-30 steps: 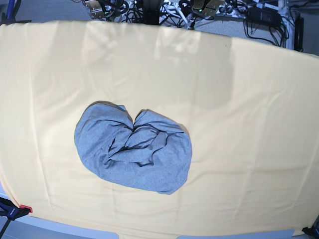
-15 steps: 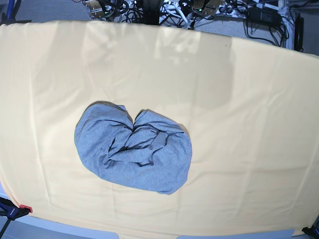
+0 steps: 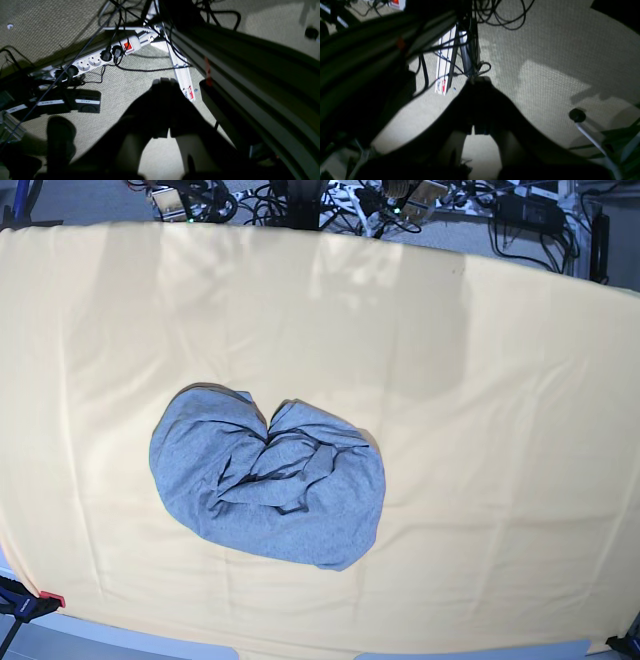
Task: Layout the t-shirt on the table in an organized manner, then fold the t-shirt properly
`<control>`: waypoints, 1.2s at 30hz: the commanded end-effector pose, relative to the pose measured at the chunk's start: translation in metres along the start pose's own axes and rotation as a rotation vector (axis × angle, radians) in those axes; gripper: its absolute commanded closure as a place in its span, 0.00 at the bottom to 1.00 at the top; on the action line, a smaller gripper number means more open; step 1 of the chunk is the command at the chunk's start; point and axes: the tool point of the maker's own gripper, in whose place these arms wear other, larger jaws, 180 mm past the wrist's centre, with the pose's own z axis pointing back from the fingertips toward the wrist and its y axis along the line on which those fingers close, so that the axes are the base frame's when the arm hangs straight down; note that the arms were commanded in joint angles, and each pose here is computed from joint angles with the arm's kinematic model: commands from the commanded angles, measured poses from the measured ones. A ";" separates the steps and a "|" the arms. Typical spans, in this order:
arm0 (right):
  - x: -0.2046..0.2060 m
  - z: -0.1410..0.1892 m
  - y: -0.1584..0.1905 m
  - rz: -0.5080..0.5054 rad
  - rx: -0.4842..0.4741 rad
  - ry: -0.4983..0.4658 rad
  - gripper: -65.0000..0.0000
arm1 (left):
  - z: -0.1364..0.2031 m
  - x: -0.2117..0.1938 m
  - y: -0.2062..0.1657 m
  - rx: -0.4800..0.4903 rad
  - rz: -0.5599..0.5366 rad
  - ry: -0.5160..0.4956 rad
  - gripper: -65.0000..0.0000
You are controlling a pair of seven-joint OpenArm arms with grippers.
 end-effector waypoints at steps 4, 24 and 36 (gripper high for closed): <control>-0.028 0.002 0.001 0.031 0.057 0.059 1.00 | 0.003 -0.019 -0.010 -0.043 -0.016 0.045 1.00; -0.124 0.103 0.005 0.190 0.112 0.065 1.00 | 0.111 -0.098 -0.002 -0.168 -0.197 0.085 1.00; -0.133 0.207 0.012 0.266 -0.041 -0.012 1.00 | 0.224 -0.078 -0.005 -0.161 -0.328 -0.081 1.00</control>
